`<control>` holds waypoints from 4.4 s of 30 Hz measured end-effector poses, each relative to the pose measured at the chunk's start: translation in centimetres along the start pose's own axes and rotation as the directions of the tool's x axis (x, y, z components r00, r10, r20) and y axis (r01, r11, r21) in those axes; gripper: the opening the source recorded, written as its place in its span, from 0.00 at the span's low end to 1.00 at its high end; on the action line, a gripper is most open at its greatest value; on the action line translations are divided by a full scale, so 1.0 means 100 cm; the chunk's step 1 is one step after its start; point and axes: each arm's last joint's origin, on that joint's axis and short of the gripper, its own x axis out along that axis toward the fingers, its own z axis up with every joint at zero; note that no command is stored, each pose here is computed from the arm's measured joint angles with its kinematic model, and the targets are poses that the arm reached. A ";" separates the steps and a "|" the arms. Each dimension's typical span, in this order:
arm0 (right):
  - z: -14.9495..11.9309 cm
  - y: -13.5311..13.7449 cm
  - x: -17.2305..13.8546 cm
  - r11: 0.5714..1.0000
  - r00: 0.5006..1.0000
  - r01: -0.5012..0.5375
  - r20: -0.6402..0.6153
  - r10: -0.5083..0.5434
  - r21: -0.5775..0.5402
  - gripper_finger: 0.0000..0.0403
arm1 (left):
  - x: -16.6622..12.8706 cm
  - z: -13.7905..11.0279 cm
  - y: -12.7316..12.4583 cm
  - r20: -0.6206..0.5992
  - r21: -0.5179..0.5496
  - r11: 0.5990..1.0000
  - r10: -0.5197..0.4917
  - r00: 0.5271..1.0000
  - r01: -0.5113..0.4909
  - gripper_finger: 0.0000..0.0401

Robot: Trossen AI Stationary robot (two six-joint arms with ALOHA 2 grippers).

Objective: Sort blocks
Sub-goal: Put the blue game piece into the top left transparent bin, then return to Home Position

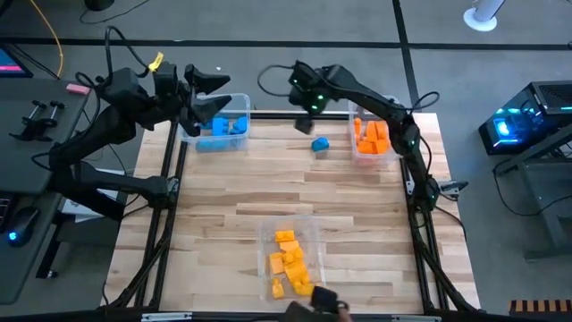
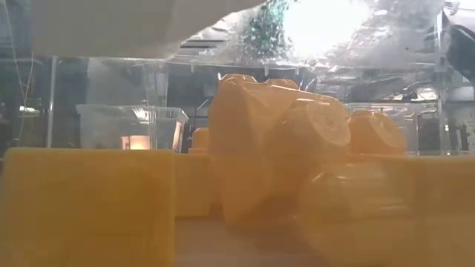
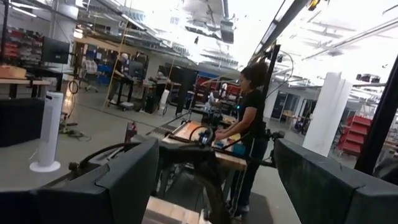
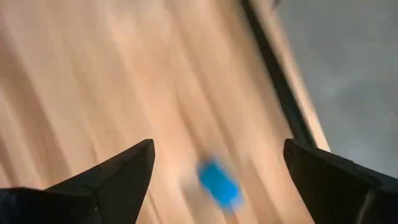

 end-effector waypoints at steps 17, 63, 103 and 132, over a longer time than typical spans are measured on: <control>-0.054 -0.007 0.086 0.846 0.921 -0.176 -0.389 -0.039 -0.503 0.88 | 0.000 -0.002 0.000 -0.016 0.008 1.000 0.004 1.000 -0.004 0.77; -0.105 0.003 0.112 0.683 0.976 -0.007 -0.154 -0.154 -0.730 0.79 | -0.010 -0.003 0.000 -0.068 0.028 0.999 0.030 0.997 -0.028 0.77; 0.005 0.104 0.011 0.984 0.567 0.023 0.813 0.131 -0.175 0.33 | -0.010 0.010 0.000 0.068 0.104 0.994 0.020 0.997 -0.027 0.77; 0.116 0.077 0.094 0.965 0.429 -0.250 0.902 0.034 0.083 0.87 | -0.011 0.005 -0.005 -0.018 -0.104 0.981 -0.165 0.986 0.162 0.77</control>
